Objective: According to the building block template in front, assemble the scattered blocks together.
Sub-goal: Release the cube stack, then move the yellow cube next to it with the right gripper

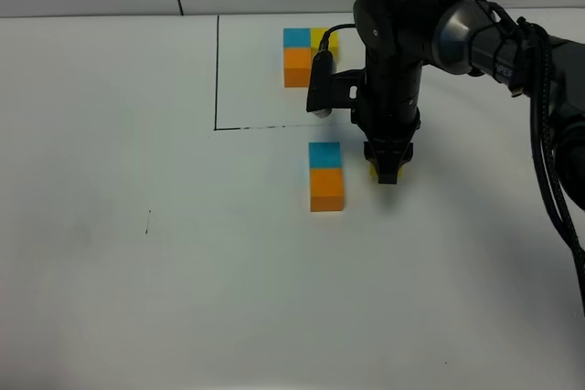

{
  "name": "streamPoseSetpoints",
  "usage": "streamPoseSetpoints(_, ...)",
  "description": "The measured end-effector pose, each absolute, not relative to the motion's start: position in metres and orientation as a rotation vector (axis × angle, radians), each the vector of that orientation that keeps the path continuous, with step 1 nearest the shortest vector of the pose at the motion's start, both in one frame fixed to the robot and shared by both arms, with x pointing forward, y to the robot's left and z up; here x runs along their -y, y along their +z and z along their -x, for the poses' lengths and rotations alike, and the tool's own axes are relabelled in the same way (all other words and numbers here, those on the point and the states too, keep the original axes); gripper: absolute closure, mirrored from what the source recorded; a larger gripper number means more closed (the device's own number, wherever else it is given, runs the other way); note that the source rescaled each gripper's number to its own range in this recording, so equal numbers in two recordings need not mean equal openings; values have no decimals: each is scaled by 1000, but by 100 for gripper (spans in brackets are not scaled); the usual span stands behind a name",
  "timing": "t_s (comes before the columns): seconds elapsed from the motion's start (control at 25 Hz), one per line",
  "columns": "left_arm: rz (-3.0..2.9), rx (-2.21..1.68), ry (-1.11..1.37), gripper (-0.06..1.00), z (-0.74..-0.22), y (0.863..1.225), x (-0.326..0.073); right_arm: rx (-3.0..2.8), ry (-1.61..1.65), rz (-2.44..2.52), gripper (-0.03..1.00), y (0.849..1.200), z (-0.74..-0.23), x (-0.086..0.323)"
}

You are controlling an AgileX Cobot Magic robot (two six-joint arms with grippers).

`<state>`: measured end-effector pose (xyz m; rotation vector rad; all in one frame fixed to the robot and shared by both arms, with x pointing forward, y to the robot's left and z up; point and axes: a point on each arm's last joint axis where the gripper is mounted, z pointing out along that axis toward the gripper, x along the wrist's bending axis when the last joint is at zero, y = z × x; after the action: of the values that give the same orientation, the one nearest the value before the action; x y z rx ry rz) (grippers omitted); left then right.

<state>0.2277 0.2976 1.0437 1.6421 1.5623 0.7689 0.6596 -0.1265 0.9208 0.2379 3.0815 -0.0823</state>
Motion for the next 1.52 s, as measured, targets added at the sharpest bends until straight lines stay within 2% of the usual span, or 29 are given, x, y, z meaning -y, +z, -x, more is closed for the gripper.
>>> streamPoseSetpoints(0.72, -1642, -1562, 769, 27, -228, 1044, -298, -3086, -40, -180, 96, 900, -662, 116)
streamPoseSetpoints(1.52, -1642, -1562, 769, 27, -228, 1044, -298, -3058, -12, -133, 96, 900, -662, 108)
